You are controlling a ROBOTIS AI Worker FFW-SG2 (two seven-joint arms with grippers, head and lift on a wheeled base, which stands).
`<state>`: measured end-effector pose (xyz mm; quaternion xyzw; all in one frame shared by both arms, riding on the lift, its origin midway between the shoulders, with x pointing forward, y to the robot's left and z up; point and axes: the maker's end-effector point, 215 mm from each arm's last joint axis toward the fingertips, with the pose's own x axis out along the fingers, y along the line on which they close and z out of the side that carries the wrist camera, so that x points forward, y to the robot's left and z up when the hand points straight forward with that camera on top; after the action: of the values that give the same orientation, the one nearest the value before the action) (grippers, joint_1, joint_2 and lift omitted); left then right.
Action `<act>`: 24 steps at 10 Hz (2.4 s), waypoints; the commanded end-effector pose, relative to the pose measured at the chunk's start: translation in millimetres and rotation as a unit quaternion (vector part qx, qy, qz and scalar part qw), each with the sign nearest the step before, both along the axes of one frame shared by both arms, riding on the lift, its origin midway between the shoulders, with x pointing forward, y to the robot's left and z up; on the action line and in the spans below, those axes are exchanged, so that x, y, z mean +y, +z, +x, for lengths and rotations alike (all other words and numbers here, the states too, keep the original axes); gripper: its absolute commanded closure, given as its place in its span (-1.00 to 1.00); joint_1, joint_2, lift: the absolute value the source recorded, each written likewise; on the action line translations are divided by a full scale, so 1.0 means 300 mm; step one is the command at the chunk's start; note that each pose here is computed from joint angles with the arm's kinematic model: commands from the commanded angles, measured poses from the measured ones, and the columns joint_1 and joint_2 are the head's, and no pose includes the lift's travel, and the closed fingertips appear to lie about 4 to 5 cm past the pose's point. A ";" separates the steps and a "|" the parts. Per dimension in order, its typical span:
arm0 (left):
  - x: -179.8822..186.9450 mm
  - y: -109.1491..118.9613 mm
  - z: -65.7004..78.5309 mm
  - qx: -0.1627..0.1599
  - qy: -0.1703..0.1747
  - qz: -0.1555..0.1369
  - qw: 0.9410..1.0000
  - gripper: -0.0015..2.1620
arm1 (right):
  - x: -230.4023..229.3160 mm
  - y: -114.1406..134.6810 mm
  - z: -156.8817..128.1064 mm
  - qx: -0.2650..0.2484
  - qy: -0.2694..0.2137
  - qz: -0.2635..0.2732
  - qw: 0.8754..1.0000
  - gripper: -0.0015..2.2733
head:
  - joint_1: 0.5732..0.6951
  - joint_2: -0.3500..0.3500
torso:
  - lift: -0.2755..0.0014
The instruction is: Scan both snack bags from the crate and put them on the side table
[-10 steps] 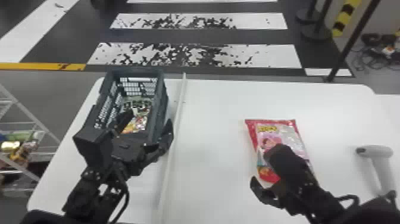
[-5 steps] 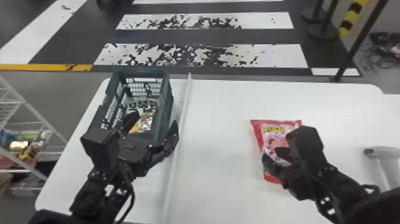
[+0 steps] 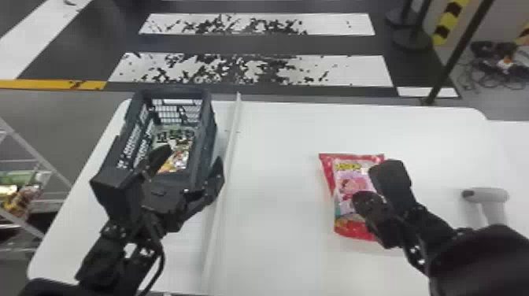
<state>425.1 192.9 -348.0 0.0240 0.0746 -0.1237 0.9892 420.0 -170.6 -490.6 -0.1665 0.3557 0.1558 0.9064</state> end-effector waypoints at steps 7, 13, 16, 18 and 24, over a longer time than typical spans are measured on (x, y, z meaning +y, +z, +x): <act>0.012 -0.011 -0.001 0.003 0.003 0.001 1.000 -0.93 | 0.057 -0.013 0.049 -0.019 0.015 0.017 1.000 0.98 | 1.00 0.12 | 0.36; 0.010 -0.009 -0.005 0.002 0.003 0.000 1.000 -0.93 | 0.258 0.121 0.153 -0.071 0.062 0.080 0.992 0.98 | 1.00 0.32 | 0.36; 0.020 -0.006 -0.006 0.002 0.005 0.002 1.000 -0.93 | 0.308 0.011 0.191 -0.042 0.071 0.074 0.994 0.98 | 1.00 0.40 | 0.36; 0.028 -0.009 -0.010 0.003 0.006 0.003 1.000 -0.93 | 0.305 -0.044 0.186 -0.028 0.074 0.062 0.995 0.98 | 1.00 0.42 | 0.36; 0.027 -0.005 -0.012 0.002 0.004 0.004 1.000 -0.93 | 0.174 -0.125 0.195 -0.011 0.049 0.032 0.998 0.98 | 1.00 0.36 | 0.36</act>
<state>421.7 201.0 -349.7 0.0279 0.0772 -0.1196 0.9894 478.6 -113.0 -526.0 -0.1564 0.3293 0.2136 0.9064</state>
